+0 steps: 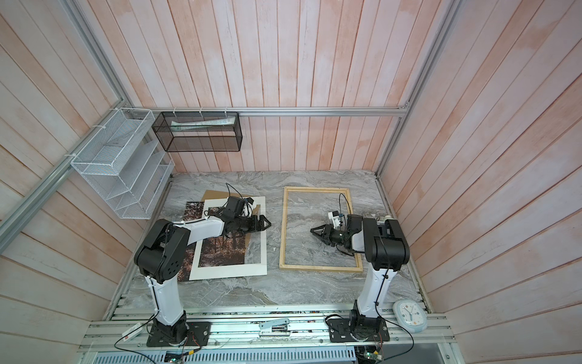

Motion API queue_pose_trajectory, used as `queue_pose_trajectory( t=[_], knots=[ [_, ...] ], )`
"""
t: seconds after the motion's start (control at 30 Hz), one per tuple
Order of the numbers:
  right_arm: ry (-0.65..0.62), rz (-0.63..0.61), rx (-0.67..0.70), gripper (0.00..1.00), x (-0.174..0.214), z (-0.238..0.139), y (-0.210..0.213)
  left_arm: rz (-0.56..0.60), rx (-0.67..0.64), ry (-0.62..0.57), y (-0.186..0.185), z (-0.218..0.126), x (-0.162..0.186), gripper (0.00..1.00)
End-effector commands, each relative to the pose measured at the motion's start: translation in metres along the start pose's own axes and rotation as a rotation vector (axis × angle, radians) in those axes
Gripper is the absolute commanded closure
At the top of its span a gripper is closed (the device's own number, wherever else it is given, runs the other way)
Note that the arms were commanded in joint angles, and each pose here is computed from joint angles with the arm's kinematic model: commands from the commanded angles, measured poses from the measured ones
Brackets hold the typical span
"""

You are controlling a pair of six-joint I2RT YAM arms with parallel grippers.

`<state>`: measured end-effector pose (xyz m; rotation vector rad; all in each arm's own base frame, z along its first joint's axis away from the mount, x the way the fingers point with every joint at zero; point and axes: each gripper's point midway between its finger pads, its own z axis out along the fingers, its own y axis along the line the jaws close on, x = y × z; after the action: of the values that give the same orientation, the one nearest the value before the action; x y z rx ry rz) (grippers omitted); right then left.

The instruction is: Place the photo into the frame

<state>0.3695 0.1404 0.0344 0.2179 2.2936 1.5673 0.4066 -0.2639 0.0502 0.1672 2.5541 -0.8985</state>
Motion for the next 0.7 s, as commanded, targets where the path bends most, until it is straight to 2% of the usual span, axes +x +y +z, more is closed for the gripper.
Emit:
queue_pose_trajectory(
  t=[0.0,0.3,0.5,0.67],
  knots=[
    [0.003,0.009,-0.001,0.75,-0.001,0.001,-0.005,0.043,-0.027,0.004,0.002,0.003,-0.007,0.06],
    [-0.017,-0.067,-0.033,0.96,-0.008,-0.011,0.033,0.058,-0.009,-0.031,-0.01,-0.004,-0.022,0.07],
    [-0.041,-0.135,-0.056,1.0,-0.014,-0.029,0.078,0.049,-0.017,-0.073,-0.014,-0.015,-0.028,0.07],
    [-0.101,-0.177,-0.066,1.0,-0.031,-0.058,0.124,0.01,-0.101,-0.115,-0.007,-0.024,-0.035,0.07]
  ],
)
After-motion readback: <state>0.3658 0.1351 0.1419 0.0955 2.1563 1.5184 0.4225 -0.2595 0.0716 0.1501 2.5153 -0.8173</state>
